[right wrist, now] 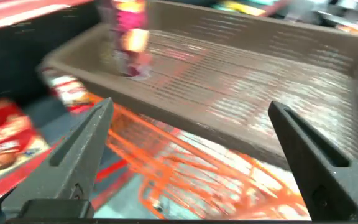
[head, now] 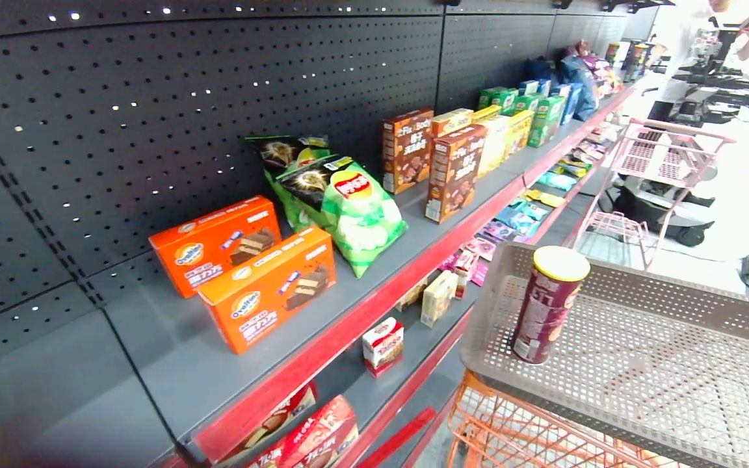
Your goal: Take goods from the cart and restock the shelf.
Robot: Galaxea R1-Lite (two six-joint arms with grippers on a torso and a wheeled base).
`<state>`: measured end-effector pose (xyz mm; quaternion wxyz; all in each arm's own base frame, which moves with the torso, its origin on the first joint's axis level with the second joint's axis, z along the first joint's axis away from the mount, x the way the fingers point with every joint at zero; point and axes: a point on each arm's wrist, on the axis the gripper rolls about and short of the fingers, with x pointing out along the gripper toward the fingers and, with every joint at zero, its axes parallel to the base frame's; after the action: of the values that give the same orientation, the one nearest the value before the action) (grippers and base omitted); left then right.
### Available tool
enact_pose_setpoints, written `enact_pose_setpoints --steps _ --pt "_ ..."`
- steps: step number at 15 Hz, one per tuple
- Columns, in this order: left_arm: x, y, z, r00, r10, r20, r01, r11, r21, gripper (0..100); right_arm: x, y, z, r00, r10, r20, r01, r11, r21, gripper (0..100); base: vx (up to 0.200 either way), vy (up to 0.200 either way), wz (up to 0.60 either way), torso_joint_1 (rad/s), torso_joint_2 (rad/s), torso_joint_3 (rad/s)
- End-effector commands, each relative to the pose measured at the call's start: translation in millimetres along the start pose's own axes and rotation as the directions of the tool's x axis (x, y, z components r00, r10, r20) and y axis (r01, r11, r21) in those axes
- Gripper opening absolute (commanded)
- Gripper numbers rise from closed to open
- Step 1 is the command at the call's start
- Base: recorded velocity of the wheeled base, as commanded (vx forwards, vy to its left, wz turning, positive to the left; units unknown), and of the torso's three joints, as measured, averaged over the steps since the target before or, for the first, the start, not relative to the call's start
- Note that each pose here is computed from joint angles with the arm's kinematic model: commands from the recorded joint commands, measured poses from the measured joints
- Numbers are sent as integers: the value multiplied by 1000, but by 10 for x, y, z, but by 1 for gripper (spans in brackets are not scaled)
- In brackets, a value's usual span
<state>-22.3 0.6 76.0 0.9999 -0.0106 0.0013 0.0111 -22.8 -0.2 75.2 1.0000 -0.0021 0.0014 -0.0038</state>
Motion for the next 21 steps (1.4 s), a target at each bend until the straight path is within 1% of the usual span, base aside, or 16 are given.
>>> enact_pose_setpoints --steps 1,17,18,19,20,21 --pt "0 0 1 1000 1 1 -1 1000 0 100 0 0 0 1000 0 0 0 1000 0 100 0 0 0 0 0 0" --pt "0 0 5 1000 1 1 -1 1000 0 100 0 0 0 1000 0 0 0 1000 1 100 0 0 0 0 0 0" --pt "0 0 5 1000 2 1 -2 1000 -2 100 -13 3 122 999 26 27 -26 1000 -2 100 0 0 0 0 0 0" --pt "0 0 5 1000 1 1 -1 1000 1 100 108 1 739 994 104 38 -105 994 15 100 0 0 0 0 0 0" --pt "0 0 5 1000 2 1 -2 1000 -2 100 282 13 941 991 136 8 -136 990 36 100 0 0 0 0 0 0" --pt "0 0 5 1000 -1 1 1 1000 0 100 412 9 1118 998 58 9 -59 997 41 100 0 0 0 0 0 0"
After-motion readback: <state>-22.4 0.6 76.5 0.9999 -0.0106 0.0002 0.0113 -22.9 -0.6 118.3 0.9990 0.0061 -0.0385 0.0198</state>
